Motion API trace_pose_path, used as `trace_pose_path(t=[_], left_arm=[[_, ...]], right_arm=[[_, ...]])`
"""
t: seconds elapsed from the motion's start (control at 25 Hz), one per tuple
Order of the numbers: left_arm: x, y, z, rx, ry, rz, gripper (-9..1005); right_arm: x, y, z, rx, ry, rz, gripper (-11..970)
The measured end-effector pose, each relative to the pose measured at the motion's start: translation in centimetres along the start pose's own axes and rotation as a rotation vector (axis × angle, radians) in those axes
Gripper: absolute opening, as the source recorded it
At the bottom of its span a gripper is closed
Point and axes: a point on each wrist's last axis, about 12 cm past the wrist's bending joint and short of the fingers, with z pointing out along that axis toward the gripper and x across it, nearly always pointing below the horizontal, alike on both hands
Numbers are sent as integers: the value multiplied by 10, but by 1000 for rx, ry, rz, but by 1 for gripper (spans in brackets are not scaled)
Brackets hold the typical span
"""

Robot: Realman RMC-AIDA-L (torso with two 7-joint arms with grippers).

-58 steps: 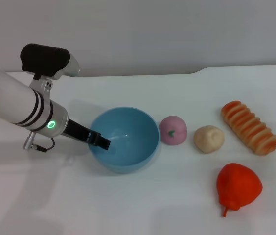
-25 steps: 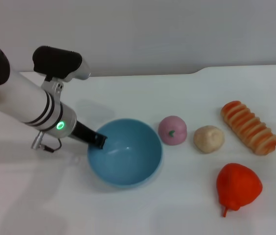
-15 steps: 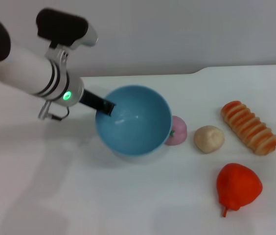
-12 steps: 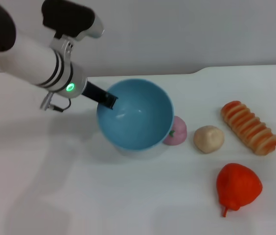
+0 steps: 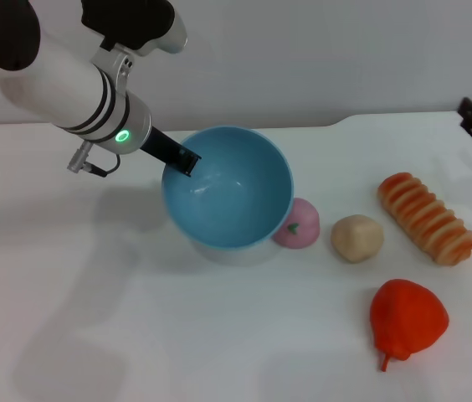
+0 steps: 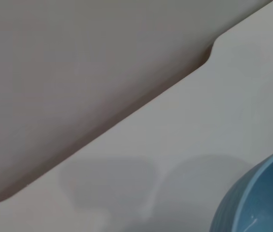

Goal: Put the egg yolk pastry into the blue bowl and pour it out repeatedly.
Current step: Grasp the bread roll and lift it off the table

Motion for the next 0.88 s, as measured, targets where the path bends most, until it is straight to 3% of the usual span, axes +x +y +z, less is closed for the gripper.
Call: trace_pose_path(t=[0.24, 0.4, 0.72, 0.88], left_arm=[[5, 12, -1, -42, 3, -15, -2], [6, 15, -2, -50, 2, -25, -2], [3, 14, 0, -56, -9, -20, -2], [3, 14, 0, -56, -10, -17, -2]], right_arm=[[-41, 1, 17, -36, 191, -5, 527], [-61, 3, 23, -19, 340, 52, 528], [-85, 22, 43, -82, 566, 175, 519], [-83, 32, 56, -74, 655, 264, 513]])
